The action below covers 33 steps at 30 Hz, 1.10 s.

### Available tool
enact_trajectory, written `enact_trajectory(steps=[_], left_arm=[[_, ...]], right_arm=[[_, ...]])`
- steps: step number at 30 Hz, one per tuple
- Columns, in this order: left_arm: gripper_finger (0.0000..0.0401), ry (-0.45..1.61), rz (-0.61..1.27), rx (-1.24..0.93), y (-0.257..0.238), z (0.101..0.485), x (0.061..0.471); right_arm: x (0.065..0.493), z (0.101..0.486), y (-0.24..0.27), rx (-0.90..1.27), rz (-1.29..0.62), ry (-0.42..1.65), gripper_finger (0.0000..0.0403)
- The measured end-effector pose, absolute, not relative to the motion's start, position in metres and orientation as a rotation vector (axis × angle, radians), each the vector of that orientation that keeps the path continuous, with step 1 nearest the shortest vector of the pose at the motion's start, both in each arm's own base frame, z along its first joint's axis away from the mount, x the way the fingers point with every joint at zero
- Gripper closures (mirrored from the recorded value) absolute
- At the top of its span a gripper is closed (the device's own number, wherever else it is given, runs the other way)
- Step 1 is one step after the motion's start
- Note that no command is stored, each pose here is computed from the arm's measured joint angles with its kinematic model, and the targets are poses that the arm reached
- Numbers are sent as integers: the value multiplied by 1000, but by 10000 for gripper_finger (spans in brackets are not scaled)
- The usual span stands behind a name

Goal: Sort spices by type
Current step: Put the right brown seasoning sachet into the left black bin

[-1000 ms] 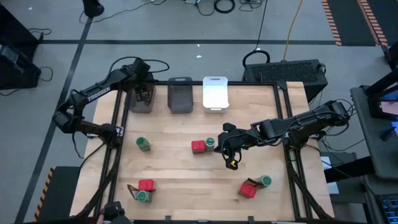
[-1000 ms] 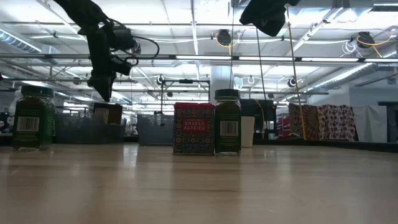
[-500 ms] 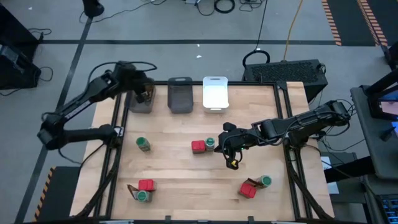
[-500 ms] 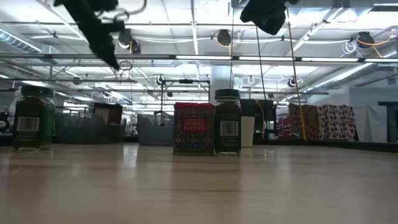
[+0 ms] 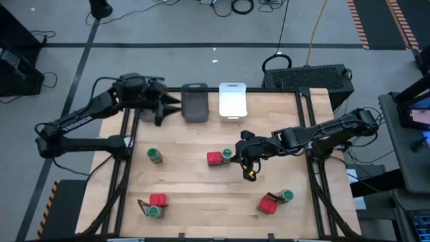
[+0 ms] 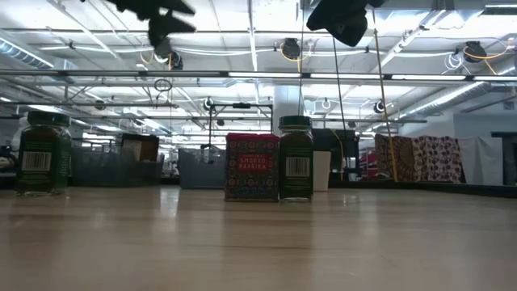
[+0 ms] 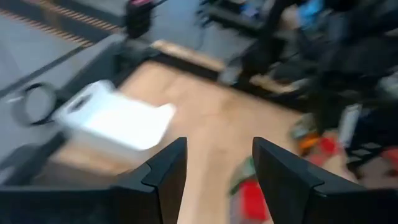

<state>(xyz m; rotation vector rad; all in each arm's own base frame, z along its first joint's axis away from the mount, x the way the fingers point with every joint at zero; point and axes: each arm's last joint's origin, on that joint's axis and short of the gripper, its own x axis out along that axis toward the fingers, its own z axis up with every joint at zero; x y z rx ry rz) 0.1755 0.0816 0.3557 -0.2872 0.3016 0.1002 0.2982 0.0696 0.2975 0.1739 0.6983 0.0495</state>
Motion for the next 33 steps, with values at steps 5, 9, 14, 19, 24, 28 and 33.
enact_trajectory(steps=[5,9,14,19,24,28,33], left_arm=[[214,156,-22,-306,55,352,198],[214,134,-28,-311,38,340,213],[214,151,-25,-304,25,331,232],[214,135,-68,-299,17,326,248],[214,111,-79,-296,16,323,257],[214,92,-78,-293,16,324,258],[214,90,-64,-289,16,324,258]], right_arm=[[298,297,70,174,50,699,403],[298,297,70,174,51,699,403],[298,297,70,174,51,699,403],[298,297,70,174,51,700,403],[298,297,70,174,51,700,403],[298,297,70,174,51,700,403],[298,297,70,174,51,700,403]])
